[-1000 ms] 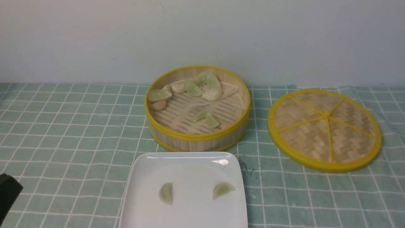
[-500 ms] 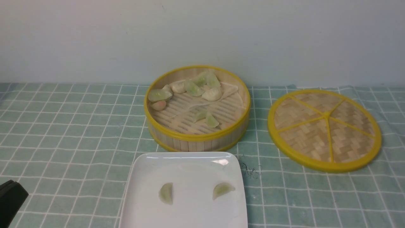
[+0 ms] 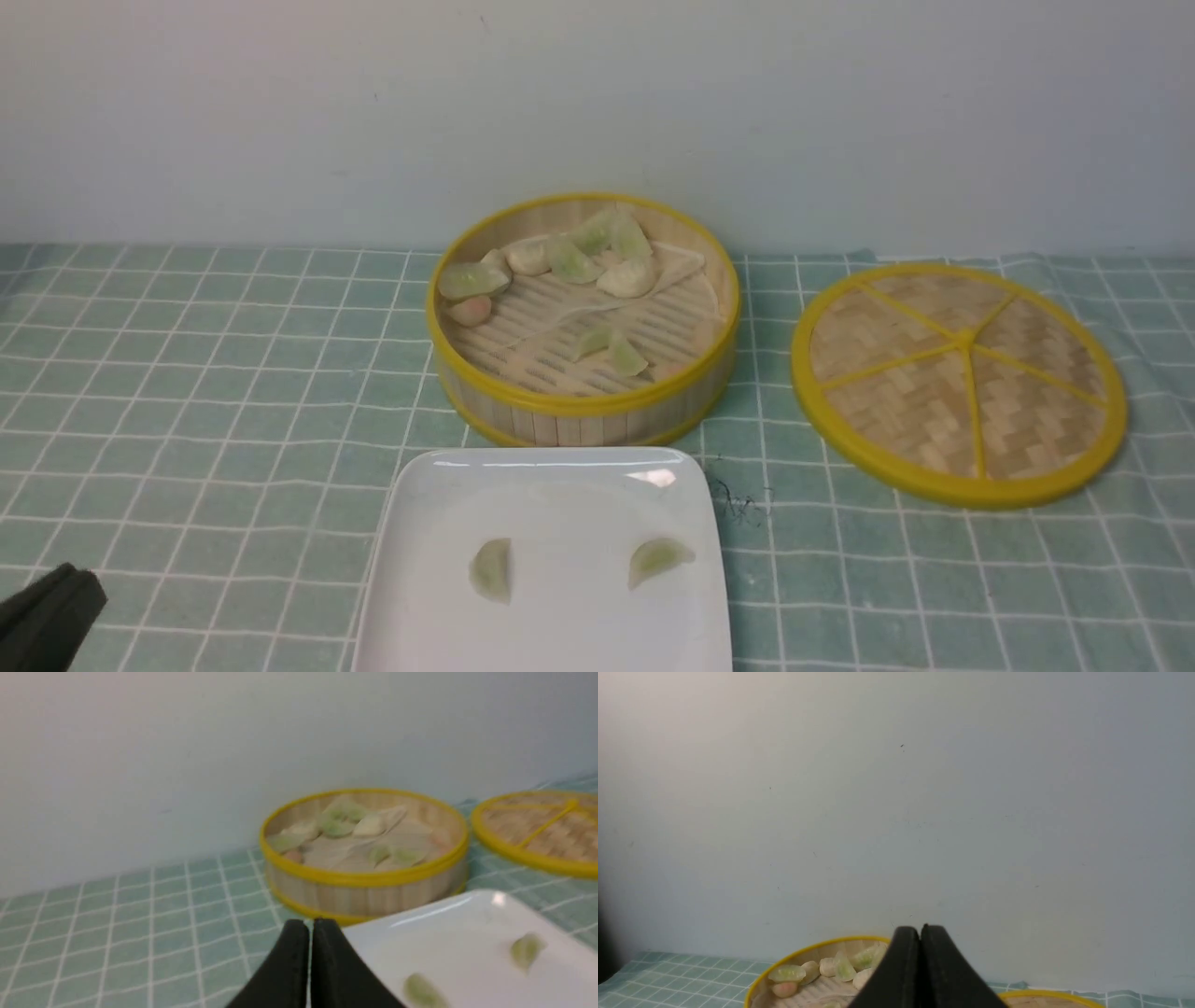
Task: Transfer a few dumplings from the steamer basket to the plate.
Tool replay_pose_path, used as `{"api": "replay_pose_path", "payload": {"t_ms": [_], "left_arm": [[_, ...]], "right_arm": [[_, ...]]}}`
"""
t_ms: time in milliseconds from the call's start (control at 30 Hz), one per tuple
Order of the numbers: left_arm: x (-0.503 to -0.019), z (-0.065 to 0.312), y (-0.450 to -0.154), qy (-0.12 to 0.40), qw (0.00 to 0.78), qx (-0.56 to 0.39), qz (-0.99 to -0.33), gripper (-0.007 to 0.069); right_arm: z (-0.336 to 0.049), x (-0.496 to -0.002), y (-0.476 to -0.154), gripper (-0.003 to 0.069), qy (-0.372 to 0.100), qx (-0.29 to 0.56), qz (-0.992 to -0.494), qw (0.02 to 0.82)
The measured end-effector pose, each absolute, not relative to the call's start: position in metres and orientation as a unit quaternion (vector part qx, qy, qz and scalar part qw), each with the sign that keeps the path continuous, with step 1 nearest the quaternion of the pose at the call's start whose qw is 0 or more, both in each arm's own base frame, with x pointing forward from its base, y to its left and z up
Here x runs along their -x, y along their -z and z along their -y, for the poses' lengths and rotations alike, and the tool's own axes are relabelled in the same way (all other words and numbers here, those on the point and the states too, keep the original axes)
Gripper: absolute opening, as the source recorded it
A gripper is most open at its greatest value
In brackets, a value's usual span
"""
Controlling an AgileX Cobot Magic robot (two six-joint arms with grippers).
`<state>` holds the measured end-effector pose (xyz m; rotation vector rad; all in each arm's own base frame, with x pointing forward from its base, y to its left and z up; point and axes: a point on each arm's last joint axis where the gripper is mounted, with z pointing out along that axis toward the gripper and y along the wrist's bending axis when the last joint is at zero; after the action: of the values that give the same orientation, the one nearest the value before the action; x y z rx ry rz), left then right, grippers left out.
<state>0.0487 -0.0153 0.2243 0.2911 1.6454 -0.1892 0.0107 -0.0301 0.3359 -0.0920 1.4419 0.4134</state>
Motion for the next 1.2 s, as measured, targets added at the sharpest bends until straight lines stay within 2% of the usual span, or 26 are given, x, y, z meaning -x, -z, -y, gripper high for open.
{"api": "replay_pose_path", "payload": {"t_ms": [33, 167, 367, 1200], "left_arm": [[-0.049, 0.015, -0.222, 0.079, 0.667, -0.129, -0.730, -0.0006], [-0.054, 0.009, -0.182, 0.022, 0.631, -0.096, -0.769, -0.0006], [-0.054, 0.003, -0.174, -0.012, 0.610, -0.057, -0.791, -0.0006], [-0.053, 0.002, -0.171, -0.015, 0.593, -0.051, -0.803, -0.0006]], "right_arm": [[0.030, -0.011, -0.336, -0.0013, -0.188, 0.042, -0.655, 0.731], [0.030, -0.011, -0.336, -0.0013, -0.188, 0.042, -0.655, 0.731], [0.030, -0.011, -0.336, -0.0013, -0.188, 0.042, -0.655, 0.731], [0.030, -0.011, -0.336, -0.0013, -0.197, 0.033, -0.655, 0.728]]}}
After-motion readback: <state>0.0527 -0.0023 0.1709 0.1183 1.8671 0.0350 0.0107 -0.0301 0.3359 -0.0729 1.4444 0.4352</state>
